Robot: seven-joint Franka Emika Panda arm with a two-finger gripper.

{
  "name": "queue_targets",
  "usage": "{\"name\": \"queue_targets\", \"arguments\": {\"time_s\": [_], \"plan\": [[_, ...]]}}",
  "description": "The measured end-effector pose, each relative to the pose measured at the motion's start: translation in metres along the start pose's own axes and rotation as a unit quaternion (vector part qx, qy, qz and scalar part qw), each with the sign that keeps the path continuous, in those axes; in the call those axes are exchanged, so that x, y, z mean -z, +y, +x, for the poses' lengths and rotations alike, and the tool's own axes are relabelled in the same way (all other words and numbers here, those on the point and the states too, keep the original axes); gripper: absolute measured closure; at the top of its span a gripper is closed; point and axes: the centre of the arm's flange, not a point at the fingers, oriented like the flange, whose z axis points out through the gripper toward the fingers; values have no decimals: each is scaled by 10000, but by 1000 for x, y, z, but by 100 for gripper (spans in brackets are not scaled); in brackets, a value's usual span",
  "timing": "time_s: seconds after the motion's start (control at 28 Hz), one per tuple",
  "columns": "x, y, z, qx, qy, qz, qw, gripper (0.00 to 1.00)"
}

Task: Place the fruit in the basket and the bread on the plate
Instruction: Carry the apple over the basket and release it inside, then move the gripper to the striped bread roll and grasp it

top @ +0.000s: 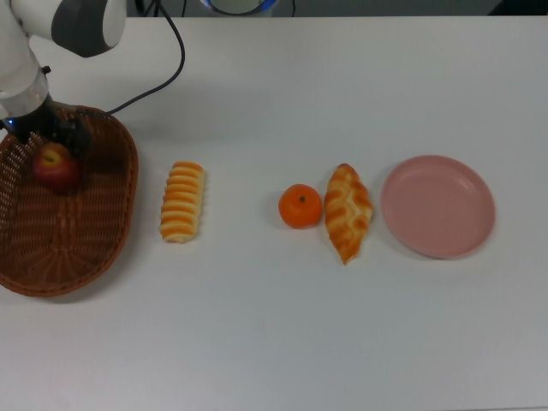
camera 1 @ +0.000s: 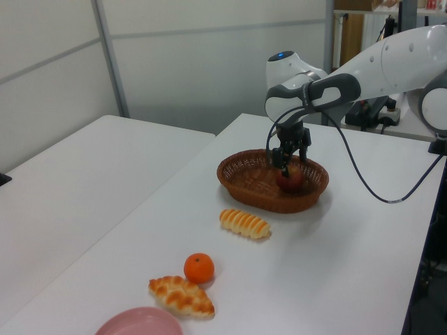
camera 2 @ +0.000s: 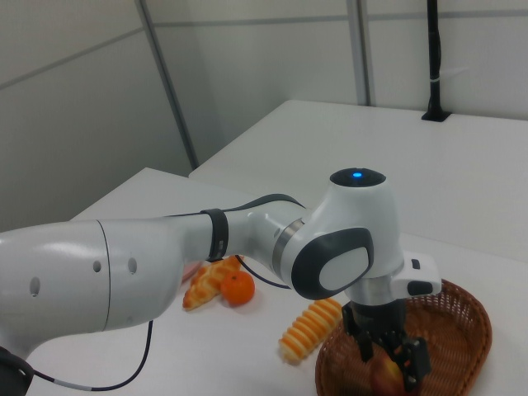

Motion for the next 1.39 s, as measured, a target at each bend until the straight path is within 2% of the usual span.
{"name": "queue_targets", "arguments": {"time_s": [0.04, 0.21, 0.32, 0.43, 0.64, 0.82, 1.0, 1.21, 1.39], "plan": [[2, -1, 1, 7, 19, -2, 10000, 0], [21, -12, 3, 76, 160, -5, 9998, 0], [34, -29, 2, 118, 194, 140, 9996, 0], [46, -65, 1, 170, 194, 328, 9991, 0], [52, -142, -1, 146, 92, 361, 9992, 0], [37, -187, -10, 372, -94, 332, 9987, 0], [12, -213, -13, 606, -249, 227, 9976, 0], [-18, -214, -5, 648, -227, 144, 9975, 0], [-38, -217, -1, 623, -257, -40, 9977, 0]]}}
